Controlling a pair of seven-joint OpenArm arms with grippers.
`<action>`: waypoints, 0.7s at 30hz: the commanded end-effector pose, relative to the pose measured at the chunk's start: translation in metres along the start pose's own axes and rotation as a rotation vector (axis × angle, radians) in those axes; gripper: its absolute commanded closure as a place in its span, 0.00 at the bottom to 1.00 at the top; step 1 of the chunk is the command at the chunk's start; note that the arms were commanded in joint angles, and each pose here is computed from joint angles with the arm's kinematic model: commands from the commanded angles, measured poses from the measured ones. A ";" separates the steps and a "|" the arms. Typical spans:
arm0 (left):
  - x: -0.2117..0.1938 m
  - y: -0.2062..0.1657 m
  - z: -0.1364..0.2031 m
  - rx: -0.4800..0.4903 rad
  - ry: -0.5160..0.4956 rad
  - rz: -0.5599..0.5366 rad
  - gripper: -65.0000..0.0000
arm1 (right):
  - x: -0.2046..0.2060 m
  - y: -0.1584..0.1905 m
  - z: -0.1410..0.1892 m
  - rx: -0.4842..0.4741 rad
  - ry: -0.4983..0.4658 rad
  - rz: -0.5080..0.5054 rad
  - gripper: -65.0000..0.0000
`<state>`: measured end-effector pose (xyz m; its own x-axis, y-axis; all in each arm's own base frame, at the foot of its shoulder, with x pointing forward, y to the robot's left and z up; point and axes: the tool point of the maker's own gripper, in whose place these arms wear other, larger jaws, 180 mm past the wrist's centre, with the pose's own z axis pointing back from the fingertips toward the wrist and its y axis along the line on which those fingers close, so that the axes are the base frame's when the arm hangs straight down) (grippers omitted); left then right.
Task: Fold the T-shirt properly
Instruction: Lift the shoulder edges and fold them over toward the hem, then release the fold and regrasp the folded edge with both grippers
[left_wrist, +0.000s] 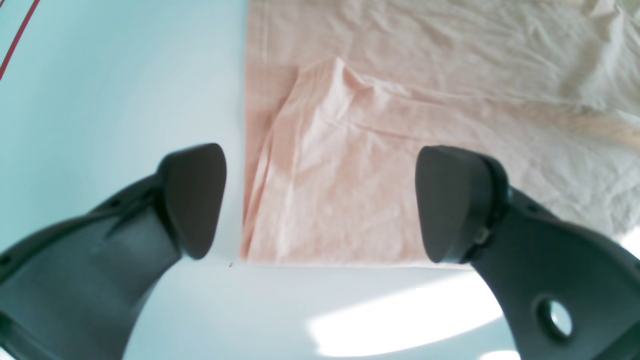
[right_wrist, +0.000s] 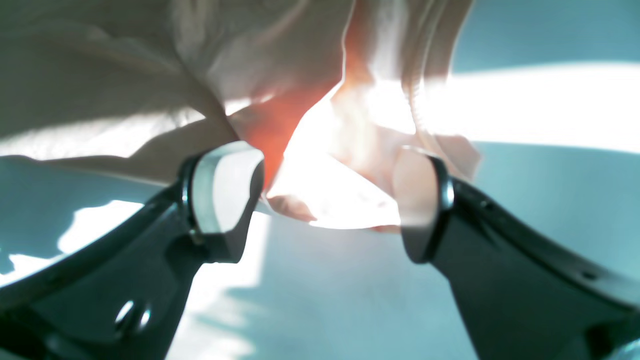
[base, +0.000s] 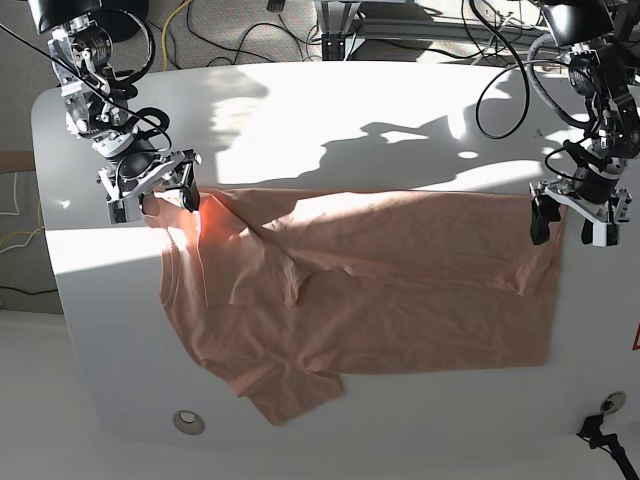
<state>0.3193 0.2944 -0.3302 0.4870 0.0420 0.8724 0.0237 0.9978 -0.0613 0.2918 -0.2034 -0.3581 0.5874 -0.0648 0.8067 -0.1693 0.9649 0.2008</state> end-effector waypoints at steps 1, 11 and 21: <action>0.019 -0.001 0.001 -0.006 -0.060 -0.007 0.13 | 0.008 -0.005 -0.002 -0.006 -0.027 0.000 0.36; 0.018 -0.001 0.001 -0.008 -0.058 -0.005 0.13 | -0.019 0.011 -0.011 -0.020 0.000 0.162 0.36; 0.016 -0.002 0.000 -0.009 -0.052 -0.001 0.13 | -0.026 0.024 -0.016 -0.002 0.006 0.261 0.39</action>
<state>0.3188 0.2898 -0.3341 0.4920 0.0537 0.8689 0.0250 0.9968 -0.0758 0.2743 -0.1683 -0.3971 0.5741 0.1756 0.7997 -0.3157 0.9487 0.0183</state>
